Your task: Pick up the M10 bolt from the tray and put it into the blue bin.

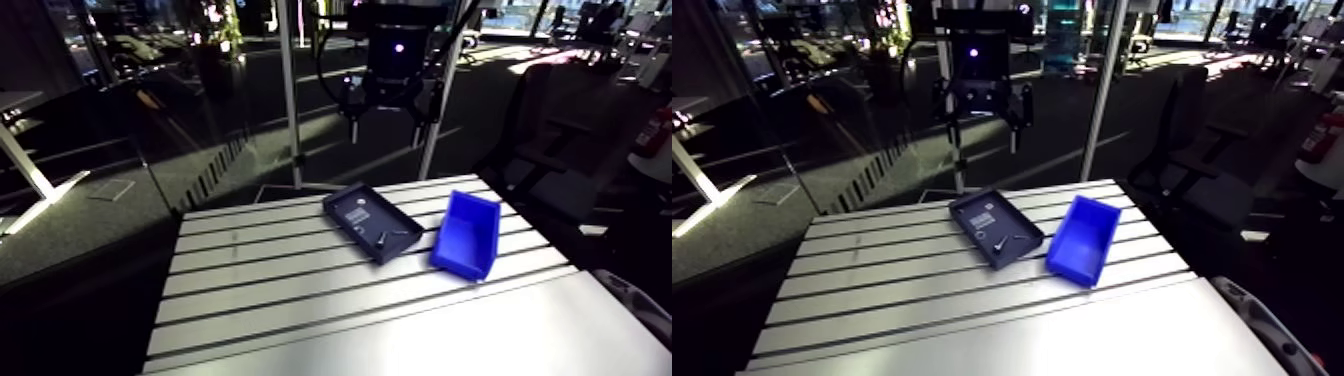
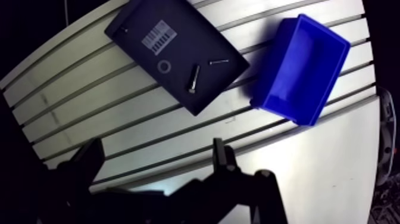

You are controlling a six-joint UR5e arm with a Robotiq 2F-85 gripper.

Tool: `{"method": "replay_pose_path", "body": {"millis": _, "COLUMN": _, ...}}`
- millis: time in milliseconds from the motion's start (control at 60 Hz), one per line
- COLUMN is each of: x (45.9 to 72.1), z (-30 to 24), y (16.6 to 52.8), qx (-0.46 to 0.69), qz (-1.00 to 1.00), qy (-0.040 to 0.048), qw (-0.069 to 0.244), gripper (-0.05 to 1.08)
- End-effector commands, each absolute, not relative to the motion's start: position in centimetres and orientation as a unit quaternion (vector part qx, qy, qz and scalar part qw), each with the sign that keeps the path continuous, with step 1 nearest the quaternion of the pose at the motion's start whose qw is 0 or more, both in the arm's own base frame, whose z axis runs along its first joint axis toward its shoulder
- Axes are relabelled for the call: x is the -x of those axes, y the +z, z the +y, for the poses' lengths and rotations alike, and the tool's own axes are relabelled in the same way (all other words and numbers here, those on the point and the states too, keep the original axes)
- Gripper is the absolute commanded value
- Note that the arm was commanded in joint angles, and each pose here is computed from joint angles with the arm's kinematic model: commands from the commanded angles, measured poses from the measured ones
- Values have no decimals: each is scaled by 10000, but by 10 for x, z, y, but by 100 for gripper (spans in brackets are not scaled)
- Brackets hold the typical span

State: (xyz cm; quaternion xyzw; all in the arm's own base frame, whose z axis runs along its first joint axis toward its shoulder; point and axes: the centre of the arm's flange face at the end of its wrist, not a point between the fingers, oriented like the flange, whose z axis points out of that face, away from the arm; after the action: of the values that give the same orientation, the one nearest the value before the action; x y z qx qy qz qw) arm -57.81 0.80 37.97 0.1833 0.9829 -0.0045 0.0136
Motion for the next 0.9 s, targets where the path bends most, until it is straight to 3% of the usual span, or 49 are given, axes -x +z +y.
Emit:
{"method": "replay_pose_path", "body": {"millis": 17, "x": 584, "z": 14, "y": 353, "qx": -2061, "qz": 9783, "qy": -8, "qw": 231, "gripper": 1}}
{"method": "replay_pose_path", "body": {"millis": 317, "x": 592, "z": 26, "y": 322, "qx": -2298, "qz": 9732, "qy": 29, "qw": 122, "gripper": 1}}
{"method": "replay_pose_path", "body": {"millis": 667, "x": 597, "z": 28, "y": 278, "qx": -2394, "qz": 9702, "qy": 39, "qw": 362, "gripper": 1}}
{"method": "replay_pose_path", "body": {"millis": 900, "x": 598, "z": 29, "y": 262, "qx": -2393, "qz": 9703, "qy": 55, "qw": 360, "gripper": 1}}
